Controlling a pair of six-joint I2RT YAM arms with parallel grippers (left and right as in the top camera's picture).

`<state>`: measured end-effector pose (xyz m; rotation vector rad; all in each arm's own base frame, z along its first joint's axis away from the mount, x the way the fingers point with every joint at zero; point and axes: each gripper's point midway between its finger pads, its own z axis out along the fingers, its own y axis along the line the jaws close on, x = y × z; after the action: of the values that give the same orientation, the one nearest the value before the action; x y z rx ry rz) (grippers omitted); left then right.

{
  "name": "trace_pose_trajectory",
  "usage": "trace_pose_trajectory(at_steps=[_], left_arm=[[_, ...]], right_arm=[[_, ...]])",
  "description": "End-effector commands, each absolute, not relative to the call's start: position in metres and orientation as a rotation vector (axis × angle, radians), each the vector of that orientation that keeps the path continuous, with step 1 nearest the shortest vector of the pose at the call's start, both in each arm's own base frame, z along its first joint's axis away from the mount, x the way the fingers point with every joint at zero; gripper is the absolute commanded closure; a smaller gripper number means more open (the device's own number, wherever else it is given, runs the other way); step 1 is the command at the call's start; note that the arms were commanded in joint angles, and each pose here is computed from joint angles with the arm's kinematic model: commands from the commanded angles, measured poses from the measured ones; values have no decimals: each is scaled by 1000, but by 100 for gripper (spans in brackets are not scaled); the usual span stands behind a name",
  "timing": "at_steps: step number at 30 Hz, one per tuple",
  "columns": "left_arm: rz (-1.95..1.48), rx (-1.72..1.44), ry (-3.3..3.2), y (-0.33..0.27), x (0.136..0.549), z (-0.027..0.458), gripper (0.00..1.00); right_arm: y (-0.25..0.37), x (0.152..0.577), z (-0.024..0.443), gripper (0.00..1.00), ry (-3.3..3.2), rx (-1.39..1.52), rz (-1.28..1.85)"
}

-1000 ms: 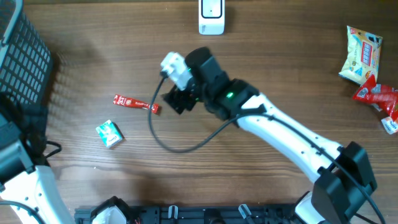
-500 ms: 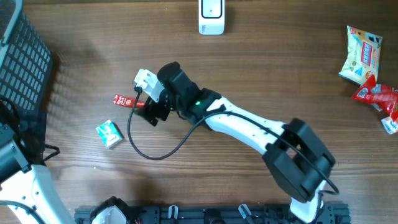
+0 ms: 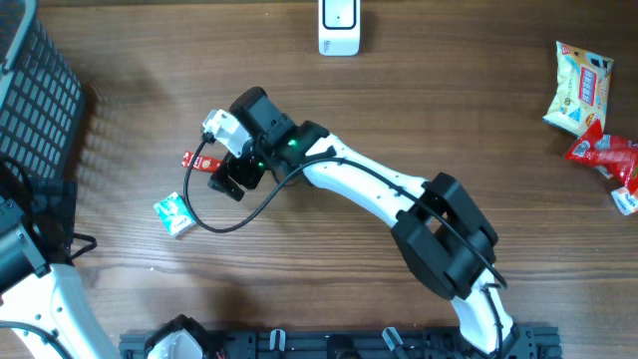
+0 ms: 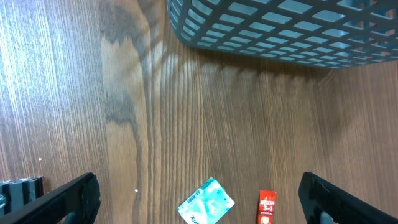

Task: Scan the item barcode
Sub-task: 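Reach the right gripper across to the Nescafe stick and grasp it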

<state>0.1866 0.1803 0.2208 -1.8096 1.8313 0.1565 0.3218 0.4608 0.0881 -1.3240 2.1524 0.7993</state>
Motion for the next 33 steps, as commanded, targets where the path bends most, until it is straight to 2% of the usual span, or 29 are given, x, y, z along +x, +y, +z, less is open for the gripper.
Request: trace_pose_trajectory(at_steps=[1,5,7,24,33], left_arm=[[145,-1816,1814,181,188,224,0],[145,-1816,1814,181,188,224,0],[146,-1819,1817,181,187,224,0],[151,-1832,1834,178,183,221,0],[151,-1832,1834,178,183,221,0]], right_arm=[[469,315,65,1,2124,-1413,801],[475,318,47,3,2055,-1490,670],[475,321,38,8,2032,-1517,596],[472,336,10,10,2059,-1483,592],[464,346,-5,16,2117,-1435,591]])
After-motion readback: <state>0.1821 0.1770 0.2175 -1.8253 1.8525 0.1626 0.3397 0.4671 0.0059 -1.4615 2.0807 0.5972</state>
